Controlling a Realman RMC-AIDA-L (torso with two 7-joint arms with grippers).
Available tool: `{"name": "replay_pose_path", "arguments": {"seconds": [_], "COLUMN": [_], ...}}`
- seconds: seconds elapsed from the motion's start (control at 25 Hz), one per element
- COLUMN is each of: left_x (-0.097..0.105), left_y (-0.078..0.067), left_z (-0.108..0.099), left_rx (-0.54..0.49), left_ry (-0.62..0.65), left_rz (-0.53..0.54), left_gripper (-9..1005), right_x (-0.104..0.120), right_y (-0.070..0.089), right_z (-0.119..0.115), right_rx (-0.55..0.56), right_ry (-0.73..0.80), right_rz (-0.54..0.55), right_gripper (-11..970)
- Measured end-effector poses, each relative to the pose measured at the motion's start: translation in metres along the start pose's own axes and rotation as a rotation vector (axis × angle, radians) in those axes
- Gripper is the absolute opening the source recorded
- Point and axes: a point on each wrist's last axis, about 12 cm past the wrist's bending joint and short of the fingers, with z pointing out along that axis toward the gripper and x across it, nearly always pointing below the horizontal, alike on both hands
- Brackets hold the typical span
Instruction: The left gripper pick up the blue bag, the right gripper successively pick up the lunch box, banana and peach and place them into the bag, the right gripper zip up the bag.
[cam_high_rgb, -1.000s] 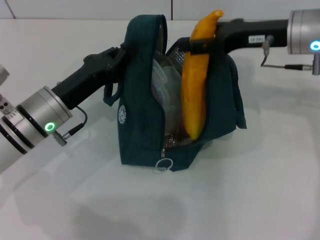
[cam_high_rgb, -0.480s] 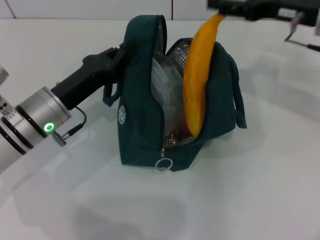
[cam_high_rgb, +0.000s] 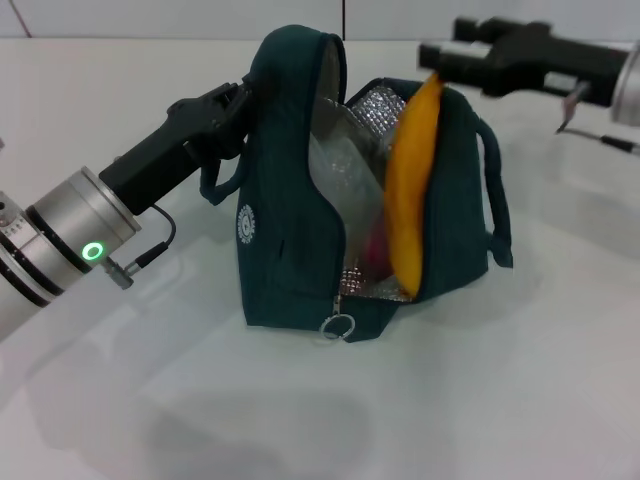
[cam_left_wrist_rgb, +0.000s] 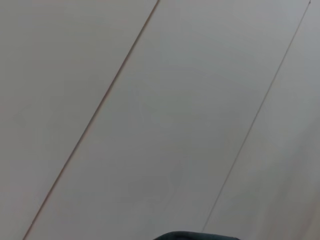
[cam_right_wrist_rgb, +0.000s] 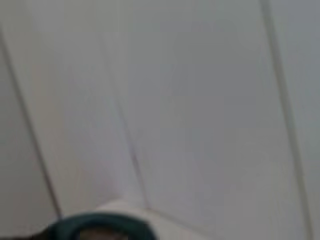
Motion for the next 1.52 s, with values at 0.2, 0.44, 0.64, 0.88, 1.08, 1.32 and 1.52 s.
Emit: {"name": "replay_pose_path", "arguments": {"seconds": [0.2,0.44,0.64,0.88,1.08,1.32,1.52], "left_x": [0.000,0.001,0.001,0.003,0.006,0.007,0.009], "left_y": [0.000,0.001,0.002,0.002,0.002,0.002,0.002], "left_z": [0.001,0.000,-0.003,-0.006,-0.007,-0.008,-0.010], "left_rx": [-0.001,-0.008,-0.017,-0.030,-0.042,-0.049,-0.055], "left_ry": [0.002,0.004,0.003,-0.001,0.003,0.007,0.006], "left_rz": [0.005,0.006,0.009,0.038,0.076,0.090,0.088], "left_gripper": [35,36,36,36,36,35,36], "right_x": [0.010,0.003,0.000,-0.007,0.007,0.026,0.024], "right_y": [0.021,0.025,0.011,0.011,0.014,0.024,0.022], "right_z": [0.017,0.012,-0.045,-0.123,-0.139,-0.131,-0.132], "right_rx": [-0.086,-0.096,-0.079,-0.240,-0.195,-0.171,-0.175], "right_ry": [0.030,-0.093,-0.274,-0.440,-0.503,-0.484,-0.480], "right_rz": [-0.025,-0.009,0.008,-0.046,-0.026,-0.061,-0.066], "right_gripper": [702,692,691,692,692,692,691]}}
